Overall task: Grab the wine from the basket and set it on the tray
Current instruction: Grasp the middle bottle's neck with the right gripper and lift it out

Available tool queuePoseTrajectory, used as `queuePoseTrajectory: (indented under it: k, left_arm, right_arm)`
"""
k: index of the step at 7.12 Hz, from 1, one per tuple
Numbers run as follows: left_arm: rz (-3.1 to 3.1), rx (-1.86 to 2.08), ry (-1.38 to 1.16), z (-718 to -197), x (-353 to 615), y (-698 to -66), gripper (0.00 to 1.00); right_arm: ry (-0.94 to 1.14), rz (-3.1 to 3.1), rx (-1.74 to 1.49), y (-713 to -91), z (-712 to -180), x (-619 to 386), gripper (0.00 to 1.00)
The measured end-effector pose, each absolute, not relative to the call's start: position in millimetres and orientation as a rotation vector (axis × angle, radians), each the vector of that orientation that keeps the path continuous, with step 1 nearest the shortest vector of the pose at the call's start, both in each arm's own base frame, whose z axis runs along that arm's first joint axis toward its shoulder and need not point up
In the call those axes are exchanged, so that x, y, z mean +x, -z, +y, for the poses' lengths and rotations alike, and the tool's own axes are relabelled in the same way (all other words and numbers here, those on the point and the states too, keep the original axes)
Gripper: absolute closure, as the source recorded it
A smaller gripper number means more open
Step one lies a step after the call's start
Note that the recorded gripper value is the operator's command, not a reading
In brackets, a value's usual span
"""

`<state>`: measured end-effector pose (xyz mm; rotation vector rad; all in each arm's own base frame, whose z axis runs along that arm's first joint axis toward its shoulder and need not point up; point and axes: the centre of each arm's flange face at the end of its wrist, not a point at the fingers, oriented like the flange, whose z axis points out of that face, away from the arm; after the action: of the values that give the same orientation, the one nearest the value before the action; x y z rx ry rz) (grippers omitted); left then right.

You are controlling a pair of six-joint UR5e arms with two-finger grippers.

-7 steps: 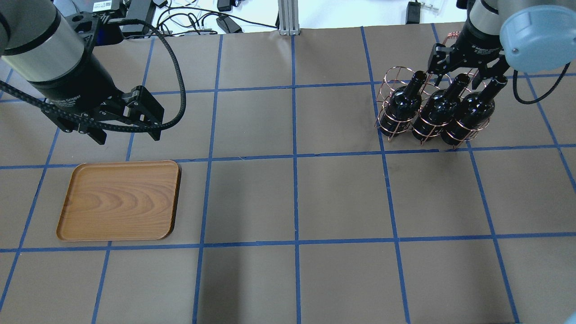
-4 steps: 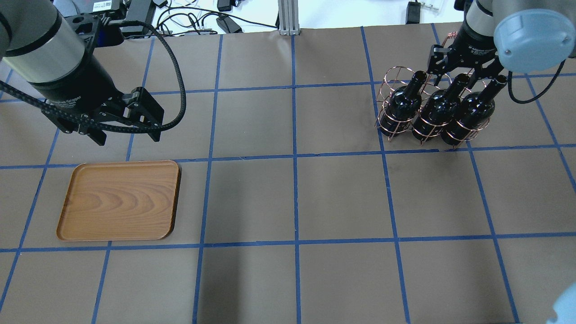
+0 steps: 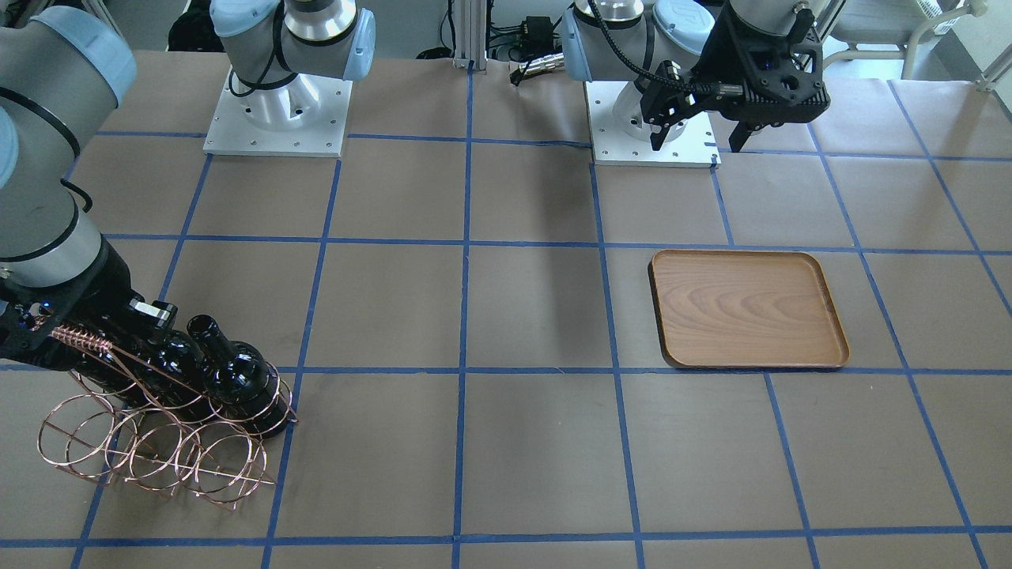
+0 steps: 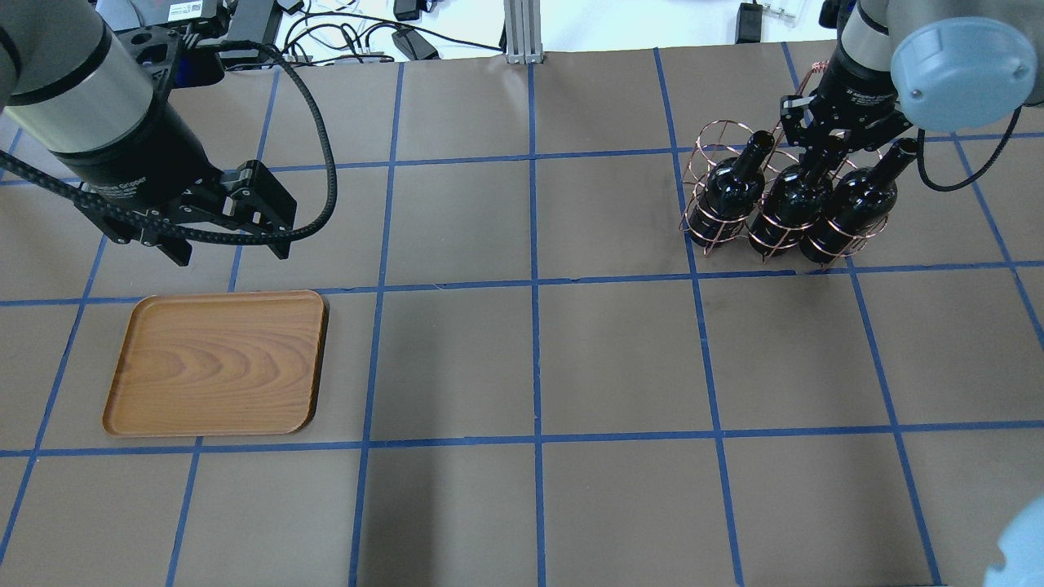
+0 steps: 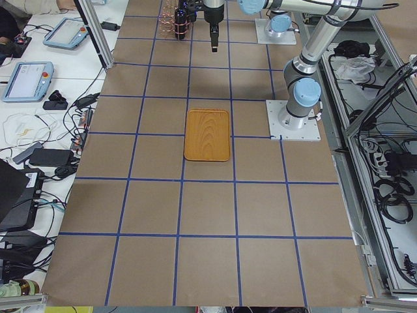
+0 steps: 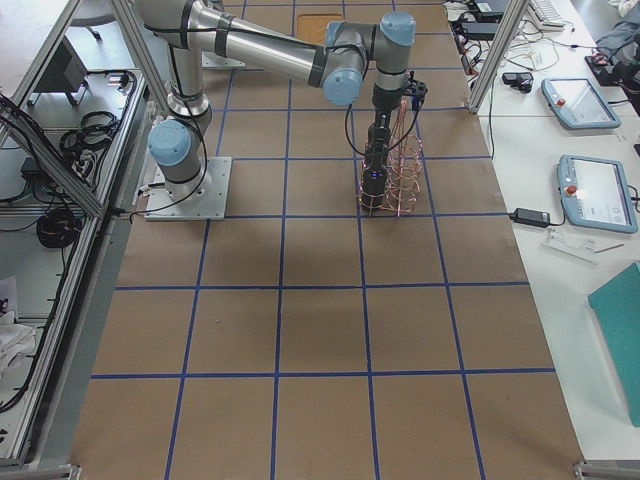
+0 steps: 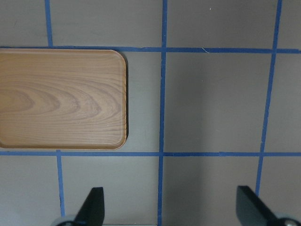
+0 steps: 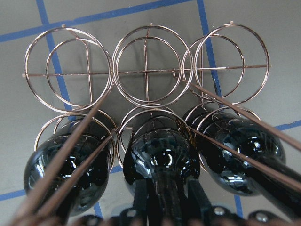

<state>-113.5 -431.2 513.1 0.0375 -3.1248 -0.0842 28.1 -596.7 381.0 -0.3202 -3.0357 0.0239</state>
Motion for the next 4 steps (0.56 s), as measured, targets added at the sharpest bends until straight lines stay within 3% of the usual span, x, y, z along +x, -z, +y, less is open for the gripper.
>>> queuePoseTrajectory:
  k: [2, 4]
  left_arm:
    - [-3.125, 0.038, 0.086, -431, -114, -513, 0.0]
    - [-3.145, 0.037, 0.085, -431, -112, -513, 0.0]
  right_arm:
    - [0.014, -3.032, -0.312, -385, -595, 29, 0.89]
    - [-0.013, -3.039, -0.305, -446, -604, 32, 0.89]
